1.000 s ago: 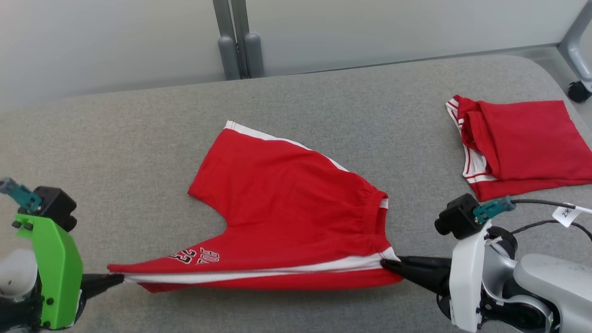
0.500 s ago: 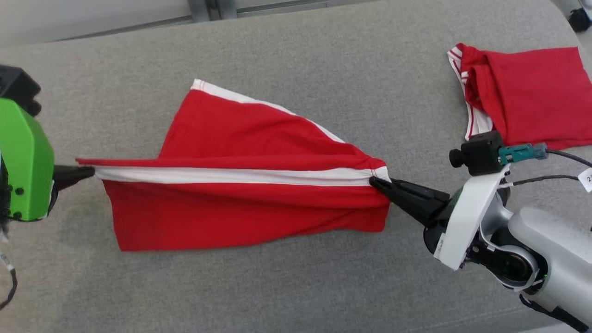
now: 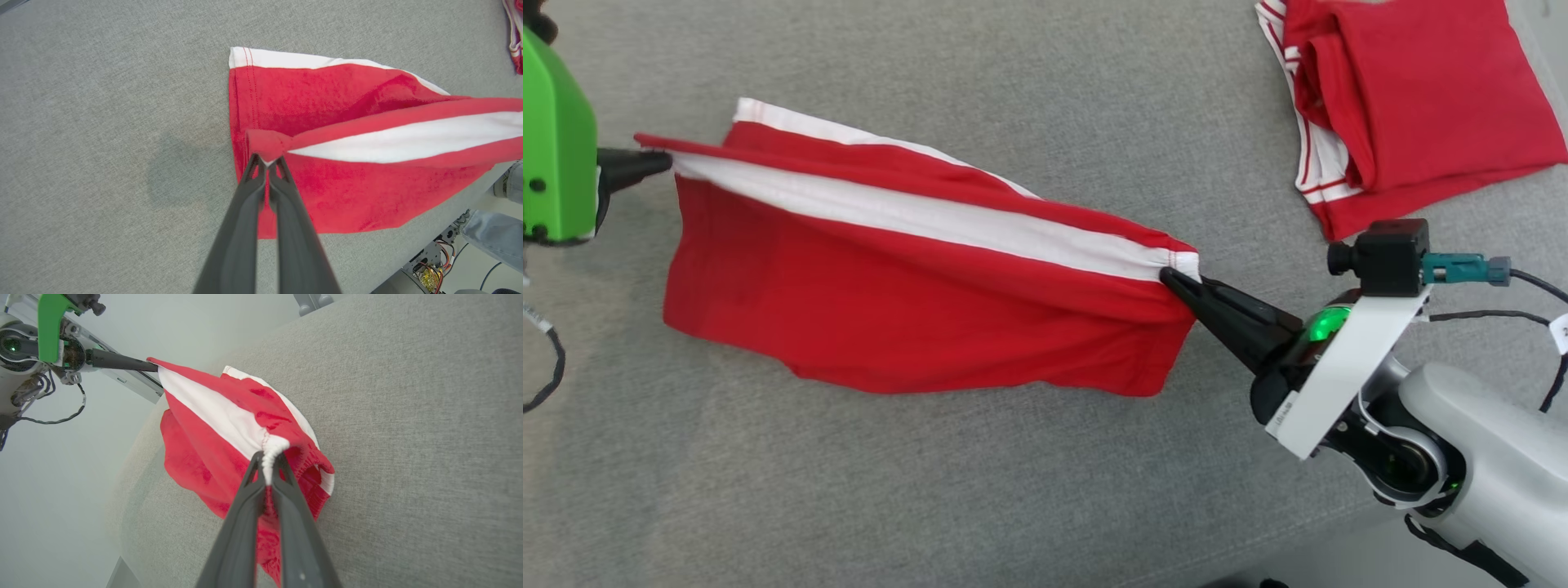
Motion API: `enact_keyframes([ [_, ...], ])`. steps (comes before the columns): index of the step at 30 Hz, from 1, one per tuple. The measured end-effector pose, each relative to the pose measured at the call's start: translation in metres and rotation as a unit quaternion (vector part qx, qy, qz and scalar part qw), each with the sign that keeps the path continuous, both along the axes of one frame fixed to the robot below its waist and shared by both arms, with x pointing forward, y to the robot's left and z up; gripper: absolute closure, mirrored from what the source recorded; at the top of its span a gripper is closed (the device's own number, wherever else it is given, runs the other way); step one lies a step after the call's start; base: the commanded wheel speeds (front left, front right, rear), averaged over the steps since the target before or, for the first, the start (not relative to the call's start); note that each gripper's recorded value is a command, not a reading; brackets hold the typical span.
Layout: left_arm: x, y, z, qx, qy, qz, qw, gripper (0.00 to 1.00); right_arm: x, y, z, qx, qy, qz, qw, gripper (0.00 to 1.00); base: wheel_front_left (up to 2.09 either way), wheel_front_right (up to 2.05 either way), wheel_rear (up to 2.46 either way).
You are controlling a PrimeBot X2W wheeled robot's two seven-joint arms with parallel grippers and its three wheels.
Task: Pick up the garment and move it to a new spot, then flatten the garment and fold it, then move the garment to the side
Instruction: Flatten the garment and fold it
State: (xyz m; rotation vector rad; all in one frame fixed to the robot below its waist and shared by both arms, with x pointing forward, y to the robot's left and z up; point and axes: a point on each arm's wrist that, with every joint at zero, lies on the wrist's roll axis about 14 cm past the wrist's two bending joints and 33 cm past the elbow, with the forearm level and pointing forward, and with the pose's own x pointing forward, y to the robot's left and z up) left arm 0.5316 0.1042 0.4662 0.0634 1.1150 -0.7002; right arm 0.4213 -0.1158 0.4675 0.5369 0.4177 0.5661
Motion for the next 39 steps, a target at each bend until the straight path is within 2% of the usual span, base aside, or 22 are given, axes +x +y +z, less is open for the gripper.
enact_keyframes([
  [8, 0.021, -0.023, -0.05, -0.007, 0.044, 0.004, 0.999, 1.0, 0.011, 0.0, -0.017, -0.008, 0.015, -0.014, 1.0, 1.0, 0.0, 0.0, 0.0],
  [9, 0.023, -0.027, -0.055, -0.011, 0.045, 0.003, 0.999, 0.76, 0.013, -0.001, -0.02, -0.009, 0.017, -0.017, 1.0, 1.0, 0.0, 0.0, 0.0],
  [11, 0.027, -0.031, -0.061, -0.015, 0.047, 0.004, 0.999, 0.0, 0.015, -0.003, -0.023, -0.013, 0.02, -0.021, 1.0, 0.65, 0.0, 0.0, 0.0],
  [12, 0.027, -0.033, -0.065, -0.016, 0.049, 0.004, 0.999, 0.0, 0.016, -0.003, -0.025, -0.015, 0.02, -0.022, 0.999, 0.48, 0.0, 0.0, 0.0],
  [13, 0.027, -0.034, -0.066, -0.018, 0.05, 0.003, 0.999, 0.0, 0.017, -0.003, -0.025, -0.015, 0.021, -0.022, 0.999, 0.04, 0.0, 0.0, 0.0],
  [14, 0.027, -0.036, -0.067, -0.019, 0.051, 0.0, 0.999, 0.0, 0.017, -0.002, -0.026, -0.016, 0.023, -0.022, 0.999, 0.0, 0.0, 0.0, 0.0],
  [21, 0.026, -0.035, -0.048, -0.031, 0.024, -0.001, 0.999, 0.0, 0.016, -0.013, -0.019, -0.022, 0.013, -0.038, 0.999, 0.0, 0.0, 0.0, 0.0],
  [28, 0.013, -0.011, -0.043, -0.007, 0.023, 0.012, 1.0, 0.0, 0.009, -0.035, -0.004, -0.021, -0.006, -0.069, 0.997, 0.0, 0.0, 0.0, 0.0],
  [39, -0.002, -0.007, -0.092, 0.018, 0.072, 0.015, 0.997, 0.0, 0.002, -0.065, -0.001, -0.021, -0.012, -0.123, 0.992, 0.0, 0.0, 0.0, 0.0],
])
